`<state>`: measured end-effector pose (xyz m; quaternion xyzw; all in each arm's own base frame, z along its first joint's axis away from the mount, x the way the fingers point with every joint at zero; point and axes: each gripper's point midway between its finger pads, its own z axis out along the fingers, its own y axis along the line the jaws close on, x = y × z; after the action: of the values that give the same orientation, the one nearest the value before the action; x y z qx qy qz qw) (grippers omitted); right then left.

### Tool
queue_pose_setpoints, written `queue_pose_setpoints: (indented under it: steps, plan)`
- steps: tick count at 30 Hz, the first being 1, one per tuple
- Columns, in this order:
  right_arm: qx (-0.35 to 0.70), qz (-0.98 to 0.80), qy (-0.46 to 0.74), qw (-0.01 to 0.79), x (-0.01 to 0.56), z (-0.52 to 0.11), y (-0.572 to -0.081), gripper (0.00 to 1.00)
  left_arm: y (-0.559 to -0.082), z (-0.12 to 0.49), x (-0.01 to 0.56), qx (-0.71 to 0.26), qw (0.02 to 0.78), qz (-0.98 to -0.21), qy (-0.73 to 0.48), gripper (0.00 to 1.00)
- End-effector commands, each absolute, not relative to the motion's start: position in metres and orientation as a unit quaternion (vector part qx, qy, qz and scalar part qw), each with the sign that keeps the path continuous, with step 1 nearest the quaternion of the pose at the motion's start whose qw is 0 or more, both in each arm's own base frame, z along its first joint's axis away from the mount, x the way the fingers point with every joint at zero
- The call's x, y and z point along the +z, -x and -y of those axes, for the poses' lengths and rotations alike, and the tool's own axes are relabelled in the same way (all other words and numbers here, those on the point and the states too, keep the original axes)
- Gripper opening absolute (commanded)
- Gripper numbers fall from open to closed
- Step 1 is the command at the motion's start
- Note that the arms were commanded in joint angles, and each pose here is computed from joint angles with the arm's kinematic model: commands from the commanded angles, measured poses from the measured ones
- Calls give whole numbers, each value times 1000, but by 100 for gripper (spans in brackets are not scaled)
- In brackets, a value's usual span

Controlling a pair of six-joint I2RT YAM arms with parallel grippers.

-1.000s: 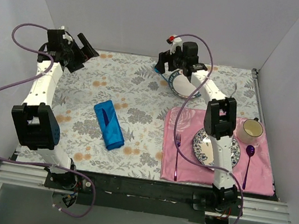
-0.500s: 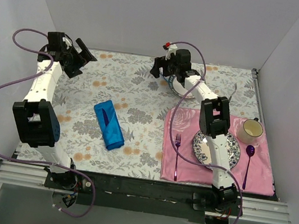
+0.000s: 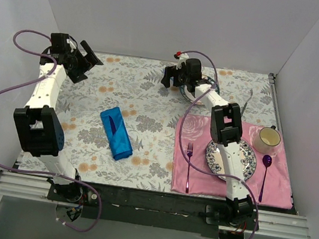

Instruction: Fold the napkin into a case and place the utensils inside

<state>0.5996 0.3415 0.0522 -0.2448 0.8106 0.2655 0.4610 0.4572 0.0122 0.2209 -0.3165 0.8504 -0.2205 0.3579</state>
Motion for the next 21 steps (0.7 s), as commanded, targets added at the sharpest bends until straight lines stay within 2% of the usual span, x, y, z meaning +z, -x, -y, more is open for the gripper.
queue_pose_setpoints:
  steps: [1, 6, 16, 21]
  plan:
    - [270, -796, 236, 487, 68, -351, -609, 94, -459, -23, 225, -212, 361, -849, 323, 98]
    - [280, -795, 232, 485, 70, -358, -608, 92, -457, -24, 223, -213, 355, -849, 329, 98]
    - [294, -838, 175, 426, 44, -355, -595, 91, -459, -33, 223, -215, 344, -845, 348, 98]
    - [299, -836, 189, 421, 45, -363, -586, 89, -458, -34, 222, -217, 341, -846, 349, 98]
